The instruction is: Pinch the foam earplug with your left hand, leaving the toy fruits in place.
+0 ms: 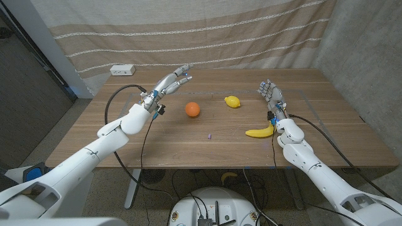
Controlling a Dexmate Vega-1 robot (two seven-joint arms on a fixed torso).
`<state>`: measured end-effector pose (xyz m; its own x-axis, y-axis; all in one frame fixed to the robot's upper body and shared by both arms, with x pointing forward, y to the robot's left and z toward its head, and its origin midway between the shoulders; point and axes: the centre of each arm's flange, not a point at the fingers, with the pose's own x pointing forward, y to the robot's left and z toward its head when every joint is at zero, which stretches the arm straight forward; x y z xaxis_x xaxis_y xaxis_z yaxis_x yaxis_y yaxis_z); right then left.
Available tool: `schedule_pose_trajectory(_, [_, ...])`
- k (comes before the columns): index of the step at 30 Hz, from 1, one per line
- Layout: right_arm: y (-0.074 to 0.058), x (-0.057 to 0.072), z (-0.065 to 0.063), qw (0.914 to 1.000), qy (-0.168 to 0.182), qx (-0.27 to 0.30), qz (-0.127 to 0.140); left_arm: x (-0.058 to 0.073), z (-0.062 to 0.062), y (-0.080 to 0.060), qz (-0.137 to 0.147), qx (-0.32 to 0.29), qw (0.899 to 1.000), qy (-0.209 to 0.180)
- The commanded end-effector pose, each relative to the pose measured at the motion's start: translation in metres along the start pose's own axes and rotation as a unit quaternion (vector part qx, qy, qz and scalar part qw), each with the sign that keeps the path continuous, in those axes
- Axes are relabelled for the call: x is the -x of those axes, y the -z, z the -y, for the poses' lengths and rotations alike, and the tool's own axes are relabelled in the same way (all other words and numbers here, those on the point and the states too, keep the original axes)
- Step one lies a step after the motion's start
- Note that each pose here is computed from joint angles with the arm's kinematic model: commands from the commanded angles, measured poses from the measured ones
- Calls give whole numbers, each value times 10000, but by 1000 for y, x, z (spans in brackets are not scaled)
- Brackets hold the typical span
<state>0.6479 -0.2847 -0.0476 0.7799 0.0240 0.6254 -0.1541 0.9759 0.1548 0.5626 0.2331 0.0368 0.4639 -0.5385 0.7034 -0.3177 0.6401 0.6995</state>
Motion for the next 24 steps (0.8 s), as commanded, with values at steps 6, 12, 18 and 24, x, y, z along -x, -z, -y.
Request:
schedule_pose_trajectory(6, [-1, 15, 4, 9999, 82, -47, 97, 2, 8, -20, 228, -418, 9976, 505])
schedule_pose_trajectory(12, [0, 20, 5, 9998, 116, -67, 117, 2, 9, -26, 290, -662, 9954, 631])
schedule_pose_trajectory(18, [0, 25, 6, 9998, 139, -79, 134, 5, 13, -32, 300, -776, 9939, 726])
schedule_pose_trajectory(24, [-1, 30, 6, 9997, 162, -73, 150, 8, 17, -37, 306, -931, 9919, 813])
